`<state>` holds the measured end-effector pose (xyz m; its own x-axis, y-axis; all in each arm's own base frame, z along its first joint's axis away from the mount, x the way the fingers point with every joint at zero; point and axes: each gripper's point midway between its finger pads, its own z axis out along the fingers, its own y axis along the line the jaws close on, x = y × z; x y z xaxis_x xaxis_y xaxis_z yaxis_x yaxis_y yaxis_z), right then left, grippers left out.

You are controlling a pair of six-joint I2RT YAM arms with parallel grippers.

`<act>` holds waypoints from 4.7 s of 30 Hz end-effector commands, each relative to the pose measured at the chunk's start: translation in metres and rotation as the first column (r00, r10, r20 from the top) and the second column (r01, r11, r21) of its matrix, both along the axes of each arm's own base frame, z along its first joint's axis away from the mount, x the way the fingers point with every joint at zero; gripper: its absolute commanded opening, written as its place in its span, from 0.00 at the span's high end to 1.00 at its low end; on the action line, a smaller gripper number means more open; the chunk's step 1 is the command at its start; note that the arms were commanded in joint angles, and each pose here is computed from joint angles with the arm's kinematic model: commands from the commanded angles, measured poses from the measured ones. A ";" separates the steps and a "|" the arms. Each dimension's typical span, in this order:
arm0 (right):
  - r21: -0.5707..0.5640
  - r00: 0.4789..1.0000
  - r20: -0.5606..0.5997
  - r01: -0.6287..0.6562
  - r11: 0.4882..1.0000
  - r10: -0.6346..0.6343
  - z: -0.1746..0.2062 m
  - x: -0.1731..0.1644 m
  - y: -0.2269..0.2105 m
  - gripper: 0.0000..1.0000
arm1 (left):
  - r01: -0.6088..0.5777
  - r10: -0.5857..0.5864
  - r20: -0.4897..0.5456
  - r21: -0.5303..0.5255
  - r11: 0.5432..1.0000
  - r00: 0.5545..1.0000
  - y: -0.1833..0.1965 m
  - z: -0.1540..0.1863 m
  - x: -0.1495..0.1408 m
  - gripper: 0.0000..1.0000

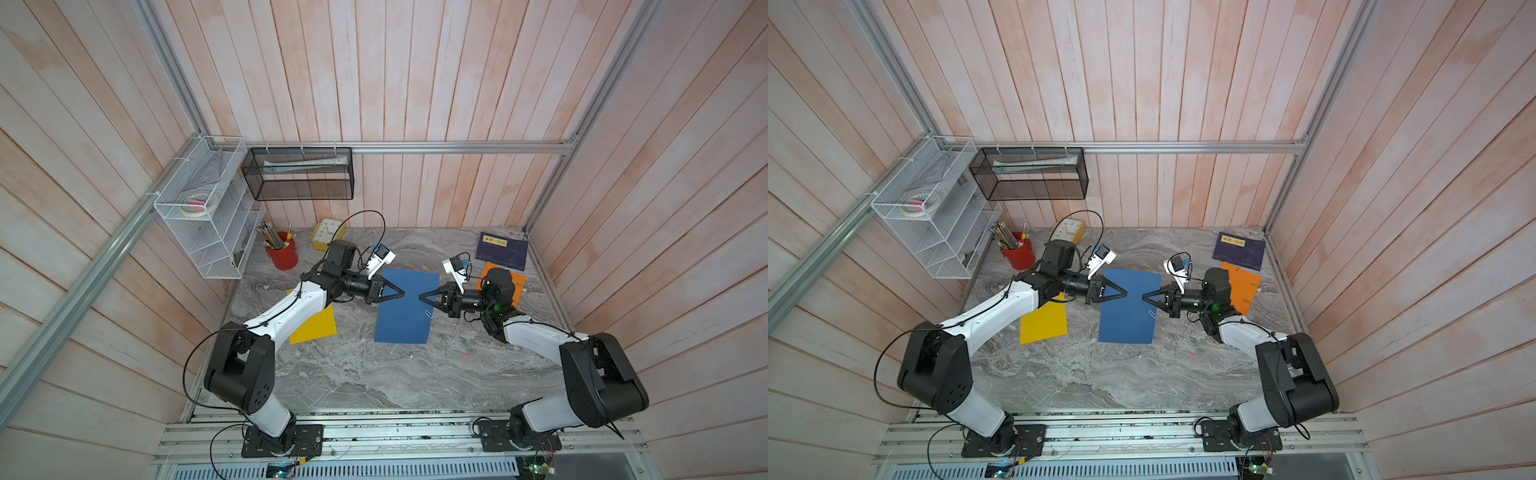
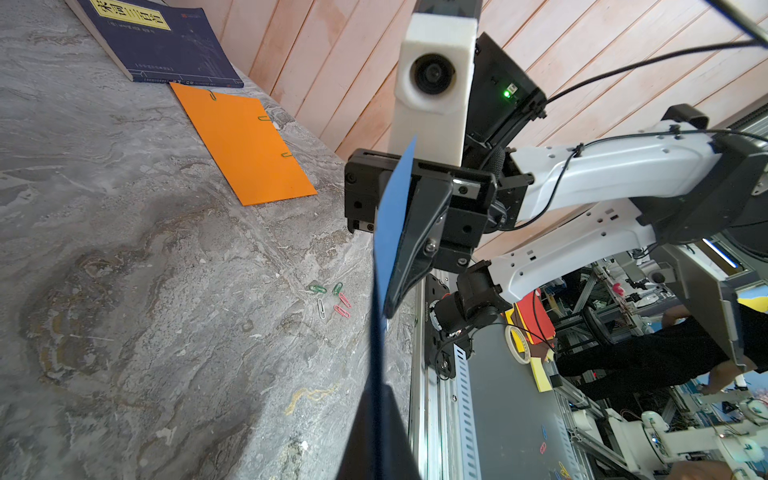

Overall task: Unclip the paperclips from the documents
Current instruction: Adjust the document, then remove the paper clip from the document.

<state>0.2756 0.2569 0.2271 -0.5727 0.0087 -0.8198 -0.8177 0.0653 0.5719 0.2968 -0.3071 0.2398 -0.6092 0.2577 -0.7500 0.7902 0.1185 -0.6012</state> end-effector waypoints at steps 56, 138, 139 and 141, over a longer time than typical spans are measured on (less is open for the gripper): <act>-0.011 0.996 -0.089 0.008 1.000 -0.009 -0.013 -0.008 -0.014 0.74 | -0.034 0.032 -0.040 -0.049 0.998 0.999 0.011 0.001 -0.009 1.00; -0.030 0.992 -0.120 0.031 0.999 -0.035 -0.020 -0.010 -0.018 0.93 | -0.059 0.059 -0.017 -0.035 0.998 0.998 0.023 0.005 -0.006 1.00; -0.030 0.992 -0.119 0.033 0.999 -0.036 -0.020 -0.011 -0.018 0.93 | -0.060 0.059 -0.016 -0.036 0.998 0.998 0.023 0.005 -0.006 1.00; -0.031 0.992 -0.120 0.033 0.999 -0.037 -0.020 -0.010 -0.018 0.93 | -0.060 0.059 -0.018 -0.034 0.998 0.998 0.023 0.004 -0.007 1.00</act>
<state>0.2653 0.2414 0.2079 -0.6675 0.0085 -0.7446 -0.7404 0.0992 0.6649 0.2876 -0.2927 0.2299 -0.6692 0.2167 -0.7108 0.7420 0.1440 -0.6547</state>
